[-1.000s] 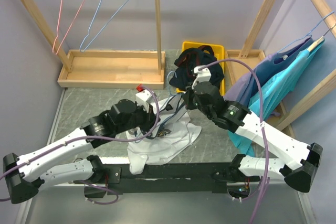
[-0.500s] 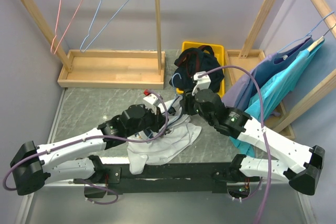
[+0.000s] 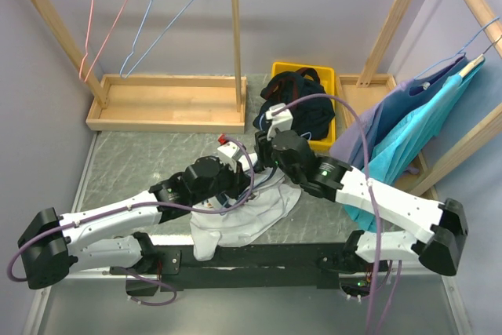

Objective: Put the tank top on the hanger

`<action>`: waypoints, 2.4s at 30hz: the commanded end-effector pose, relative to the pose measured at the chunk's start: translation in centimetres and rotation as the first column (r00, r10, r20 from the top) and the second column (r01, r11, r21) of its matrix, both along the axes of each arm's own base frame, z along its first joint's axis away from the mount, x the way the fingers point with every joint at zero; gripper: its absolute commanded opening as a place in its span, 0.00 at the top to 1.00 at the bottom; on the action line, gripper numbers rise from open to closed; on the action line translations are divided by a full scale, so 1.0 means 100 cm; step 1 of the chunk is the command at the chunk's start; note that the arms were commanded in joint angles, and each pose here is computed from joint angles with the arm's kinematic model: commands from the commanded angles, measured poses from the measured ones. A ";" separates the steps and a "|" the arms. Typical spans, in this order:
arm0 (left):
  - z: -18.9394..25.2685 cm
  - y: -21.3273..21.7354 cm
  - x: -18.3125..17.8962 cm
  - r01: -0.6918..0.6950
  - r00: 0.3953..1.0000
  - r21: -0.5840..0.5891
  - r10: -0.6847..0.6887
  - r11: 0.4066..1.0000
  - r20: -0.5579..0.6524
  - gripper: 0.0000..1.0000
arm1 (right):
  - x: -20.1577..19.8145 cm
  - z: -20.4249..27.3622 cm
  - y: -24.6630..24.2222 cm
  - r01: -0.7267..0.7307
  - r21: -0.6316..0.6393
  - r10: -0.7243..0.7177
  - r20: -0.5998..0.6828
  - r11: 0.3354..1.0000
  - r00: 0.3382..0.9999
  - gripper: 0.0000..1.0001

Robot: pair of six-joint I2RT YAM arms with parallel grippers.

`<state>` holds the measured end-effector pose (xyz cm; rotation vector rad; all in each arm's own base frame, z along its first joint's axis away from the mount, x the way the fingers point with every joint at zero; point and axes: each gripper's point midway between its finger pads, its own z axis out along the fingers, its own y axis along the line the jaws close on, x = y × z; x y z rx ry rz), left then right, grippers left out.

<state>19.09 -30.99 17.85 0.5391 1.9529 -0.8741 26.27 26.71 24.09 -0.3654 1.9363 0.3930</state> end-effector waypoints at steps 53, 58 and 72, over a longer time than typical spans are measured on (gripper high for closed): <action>-0.061 0.103 -0.011 -0.561 0.744 0.137 0.570 0.816 -0.349 0.37 | 0.064 -0.024 -0.010 0.477 -0.104 -0.468 0.100 0.873 0.878 1.00; -0.066 0.102 -0.004 -0.591 0.729 0.133 0.597 0.795 -0.335 0.38 | 0.065 -0.025 -0.009 0.482 -0.087 -0.474 0.096 0.872 0.875 1.00; -0.070 0.098 0.004 -0.606 0.722 0.145 0.617 0.782 -0.311 0.74 | 0.074 -0.025 -0.001 0.501 -0.070 -0.494 0.095 0.863 0.864 1.00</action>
